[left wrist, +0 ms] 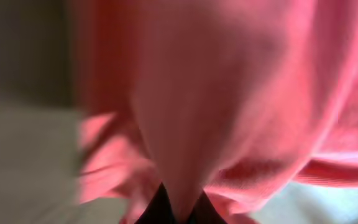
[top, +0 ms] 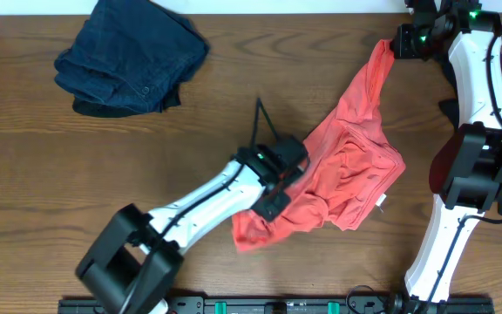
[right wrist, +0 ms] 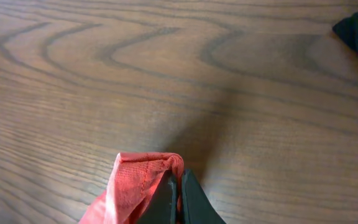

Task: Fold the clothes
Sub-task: 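Grasp the red t-shirt's left edge with the left gripper, then stretch the red t-shirt between both grippers, pulling apart sideways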

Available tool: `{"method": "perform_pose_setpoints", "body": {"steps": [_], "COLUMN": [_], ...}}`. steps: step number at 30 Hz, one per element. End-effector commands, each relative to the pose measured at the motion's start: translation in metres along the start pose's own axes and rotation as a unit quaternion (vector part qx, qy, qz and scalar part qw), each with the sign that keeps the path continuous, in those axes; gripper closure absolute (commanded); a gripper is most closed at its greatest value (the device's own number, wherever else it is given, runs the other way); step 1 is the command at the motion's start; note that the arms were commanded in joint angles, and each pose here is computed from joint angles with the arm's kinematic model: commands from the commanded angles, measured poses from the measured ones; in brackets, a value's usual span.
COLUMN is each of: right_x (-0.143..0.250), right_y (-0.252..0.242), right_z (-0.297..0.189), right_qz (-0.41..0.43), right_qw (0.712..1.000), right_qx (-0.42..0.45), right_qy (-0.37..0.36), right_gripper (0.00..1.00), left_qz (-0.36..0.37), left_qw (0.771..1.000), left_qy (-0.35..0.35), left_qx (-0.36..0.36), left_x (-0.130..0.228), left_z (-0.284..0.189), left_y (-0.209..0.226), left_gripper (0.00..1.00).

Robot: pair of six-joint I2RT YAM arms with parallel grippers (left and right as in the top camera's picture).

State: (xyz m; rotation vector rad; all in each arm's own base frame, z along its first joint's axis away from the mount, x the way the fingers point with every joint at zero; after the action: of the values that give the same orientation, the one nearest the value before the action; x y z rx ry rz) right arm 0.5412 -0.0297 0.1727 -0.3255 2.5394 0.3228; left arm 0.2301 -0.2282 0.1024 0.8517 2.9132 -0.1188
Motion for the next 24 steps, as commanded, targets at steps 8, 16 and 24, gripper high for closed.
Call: {"method": "perform_pose_setpoints", "body": {"steps": [8,16,24], "right_x": [0.003,0.006,0.014], "right_y": [-0.001,-0.002,0.001], "right_z": [-0.003,-0.003,-0.003], "right_qz": [-0.001,-0.001,0.007], "right_qw": [1.000,1.000,0.999], "right_qx": [0.001,0.007,0.000], "right_qy": [0.009,0.018,0.037], "right_gripper": [0.99,0.99,0.99], "left_qz": [-0.117,-0.141,-0.148], "left_qw": [0.981,0.975,0.964], "left_qy": [-0.133,-0.151,-0.198], "left_qx": [-0.080,-0.083,-0.099], "left_x": [-0.043,-0.043,-0.034], "left_z": [-0.047,-0.060,-0.100], "left_y": [0.076,0.093,0.097], "left_gripper": [0.90,0.94,0.94]}}
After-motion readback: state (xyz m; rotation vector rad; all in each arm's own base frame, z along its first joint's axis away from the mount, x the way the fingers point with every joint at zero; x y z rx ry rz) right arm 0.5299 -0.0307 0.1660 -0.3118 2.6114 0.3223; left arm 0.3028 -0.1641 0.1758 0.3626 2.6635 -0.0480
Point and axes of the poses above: each gripper's point midway between its finger pads, its own z axis out along the fingers, its own y axis along the line the jaws close on, x = y × z, the point moved 5 cm from there along -z, back along the fingers, and after that the axes turned 10 degrees about -z, right-handed, at the moved point
